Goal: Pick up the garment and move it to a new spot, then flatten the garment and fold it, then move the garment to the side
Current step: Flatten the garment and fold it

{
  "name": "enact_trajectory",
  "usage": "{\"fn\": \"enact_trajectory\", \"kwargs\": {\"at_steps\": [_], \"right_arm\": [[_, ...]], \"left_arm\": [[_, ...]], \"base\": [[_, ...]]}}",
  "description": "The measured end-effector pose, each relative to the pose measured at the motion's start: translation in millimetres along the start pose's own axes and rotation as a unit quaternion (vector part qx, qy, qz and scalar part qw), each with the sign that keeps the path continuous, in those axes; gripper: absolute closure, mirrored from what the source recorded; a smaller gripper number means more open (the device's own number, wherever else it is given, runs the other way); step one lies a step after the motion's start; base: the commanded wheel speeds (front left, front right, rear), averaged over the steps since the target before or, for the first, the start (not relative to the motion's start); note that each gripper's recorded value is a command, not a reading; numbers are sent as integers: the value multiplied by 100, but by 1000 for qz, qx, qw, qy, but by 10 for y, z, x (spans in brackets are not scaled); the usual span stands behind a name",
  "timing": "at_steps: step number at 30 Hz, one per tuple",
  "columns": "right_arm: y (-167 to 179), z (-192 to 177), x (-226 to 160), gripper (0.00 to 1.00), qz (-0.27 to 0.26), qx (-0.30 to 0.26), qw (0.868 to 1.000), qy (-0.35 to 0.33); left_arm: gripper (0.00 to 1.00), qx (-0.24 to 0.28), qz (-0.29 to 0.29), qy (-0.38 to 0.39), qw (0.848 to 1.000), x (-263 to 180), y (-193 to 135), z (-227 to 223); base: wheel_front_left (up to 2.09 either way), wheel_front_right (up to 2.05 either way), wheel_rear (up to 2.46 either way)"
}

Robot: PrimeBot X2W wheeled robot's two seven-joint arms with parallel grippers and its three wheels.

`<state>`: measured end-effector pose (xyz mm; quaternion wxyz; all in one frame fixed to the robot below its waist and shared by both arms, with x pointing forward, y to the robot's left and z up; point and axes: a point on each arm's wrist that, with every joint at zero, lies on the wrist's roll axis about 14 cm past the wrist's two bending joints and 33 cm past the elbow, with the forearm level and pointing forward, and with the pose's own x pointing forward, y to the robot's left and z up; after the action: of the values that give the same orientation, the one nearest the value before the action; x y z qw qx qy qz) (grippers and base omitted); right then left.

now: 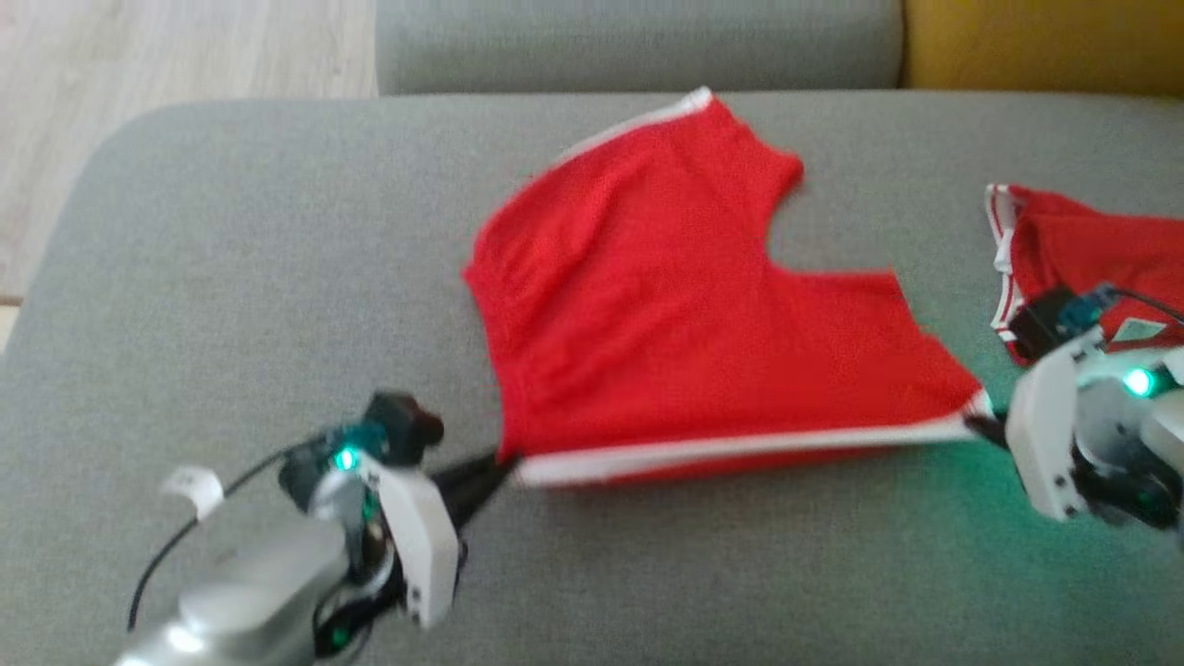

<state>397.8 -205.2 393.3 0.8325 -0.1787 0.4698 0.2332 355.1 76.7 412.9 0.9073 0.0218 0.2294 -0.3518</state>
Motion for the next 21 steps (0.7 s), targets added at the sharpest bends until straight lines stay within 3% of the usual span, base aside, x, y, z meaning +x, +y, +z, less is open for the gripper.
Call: {"fn": "enact_trajectory", "kwargs": {"at_steps": [8,13,16,21], "right_arm": [[77,-518,-315,100,21,27,995,90],[186,-687,-448,100,46,42,991,121],[97,-564,-479,100,38,46,993,105],[-58,-47,-469,100,27,49,998,42]], "left_arm": [[100,-54,-66,31,996,-365,-518,-158],[100,-52,-79,50,994,-532,-669,-225],[100,-54,-76,37,995,-539,-702,-140],[100,-55,-53,11,997,-536,-587,24]], "base": [[0,0,0],[0,0,0],[0,0,0],[0,0,0]]}}
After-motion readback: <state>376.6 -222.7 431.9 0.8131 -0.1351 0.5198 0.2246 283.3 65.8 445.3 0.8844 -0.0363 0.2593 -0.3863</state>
